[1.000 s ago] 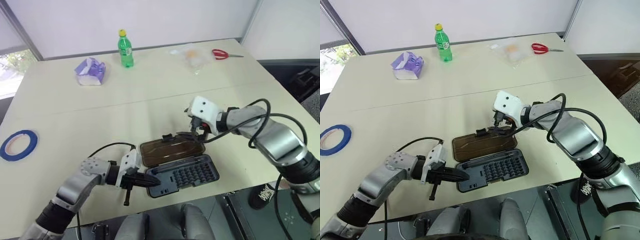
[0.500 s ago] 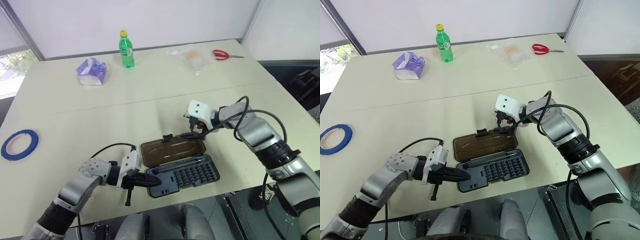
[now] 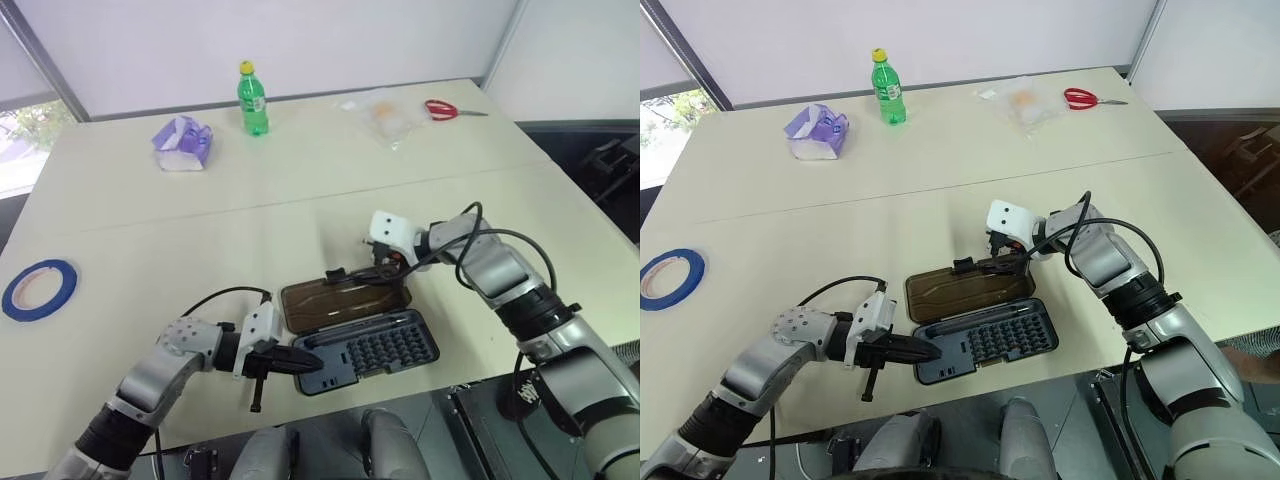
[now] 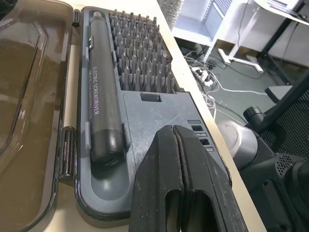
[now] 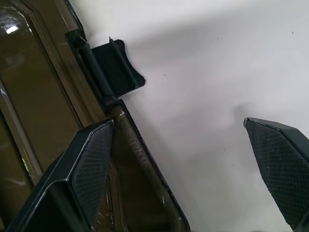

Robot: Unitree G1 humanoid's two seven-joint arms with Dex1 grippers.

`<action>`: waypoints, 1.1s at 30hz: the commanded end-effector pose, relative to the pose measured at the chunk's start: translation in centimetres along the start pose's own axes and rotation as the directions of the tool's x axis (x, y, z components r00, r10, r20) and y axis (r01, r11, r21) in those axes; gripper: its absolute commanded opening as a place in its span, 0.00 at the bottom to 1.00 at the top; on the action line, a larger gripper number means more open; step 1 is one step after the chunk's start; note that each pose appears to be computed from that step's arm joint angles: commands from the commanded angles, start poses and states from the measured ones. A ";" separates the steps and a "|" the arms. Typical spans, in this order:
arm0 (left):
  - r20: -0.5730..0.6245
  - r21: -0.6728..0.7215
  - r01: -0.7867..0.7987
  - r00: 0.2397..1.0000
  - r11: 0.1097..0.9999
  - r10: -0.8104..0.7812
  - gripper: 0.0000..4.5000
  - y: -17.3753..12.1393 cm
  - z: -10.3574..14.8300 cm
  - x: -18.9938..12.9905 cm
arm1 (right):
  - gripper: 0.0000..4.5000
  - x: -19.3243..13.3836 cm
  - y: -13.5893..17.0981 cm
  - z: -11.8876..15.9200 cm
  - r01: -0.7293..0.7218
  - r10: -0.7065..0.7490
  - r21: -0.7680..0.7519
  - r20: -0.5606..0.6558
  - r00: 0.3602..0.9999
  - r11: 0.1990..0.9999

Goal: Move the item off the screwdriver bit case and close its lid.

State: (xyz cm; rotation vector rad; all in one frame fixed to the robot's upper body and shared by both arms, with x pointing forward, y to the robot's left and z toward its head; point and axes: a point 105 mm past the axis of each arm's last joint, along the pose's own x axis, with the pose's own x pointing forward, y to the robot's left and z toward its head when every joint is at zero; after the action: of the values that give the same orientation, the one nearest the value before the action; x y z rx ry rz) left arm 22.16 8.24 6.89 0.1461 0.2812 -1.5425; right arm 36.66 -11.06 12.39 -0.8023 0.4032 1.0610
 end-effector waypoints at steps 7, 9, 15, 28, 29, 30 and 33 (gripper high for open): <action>-0.077 -0.032 -0.061 0.995 0.998 0.058 0.00 0.4 -2.0 0.0 | 0.57 0.2 0.6 -0.8 -0.039 0.037 -0.039 -0.029 0.999 0.998; -0.076 -0.028 -0.065 0.995 0.998 0.063 0.00 0.4 -2.0 0.0 | 0.34 0.3 0.9 -0.9 -0.061 0.059 -0.054 -0.041 0.997 0.997; -0.073 -0.022 -0.076 0.995 0.997 0.074 0.00 0.5 -1.9 -0.1 | 0.13 0.7 1.8 -1.4 -0.120 0.115 -0.077 -0.067 0.991 0.990; -0.060 -0.020 -0.103 0.993 0.994 0.102 0.00 0.8 -1.8 0.1 | 0.13 1.8 2.4 -2.0 -0.303 0.272 -0.179 -0.178 0.946 0.936; -0.058 -0.018 -0.105 0.993 0.994 0.103 0.00 0.8 -1.8 0.2 | 0.13 2.0 2.1 -2.0 -0.313 0.280 -0.176 -0.186 0.942 0.933; -0.055 -0.019 -0.106 0.993 0.994 0.105 0.00 0.8 -1.7 0.3 | 0.13 2.2 1.9 -2.0 -0.323 0.290 -0.173 -0.190 0.938 0.931; -0.052 -0.020 -0.108 0.993 0.994 0.106 0.00 0.8 -1.7 0.5 | 0.01 2.6 1.5 -2.1 -0.338 0.305 -0.168 -0.198 0.932 0.926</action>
State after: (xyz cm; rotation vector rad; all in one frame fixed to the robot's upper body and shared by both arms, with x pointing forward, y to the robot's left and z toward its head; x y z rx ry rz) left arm 22.55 7.70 6.59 0.1568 0.2560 -1.4816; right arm 36.82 -9.94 11.11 -1.0170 0.4987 1.3617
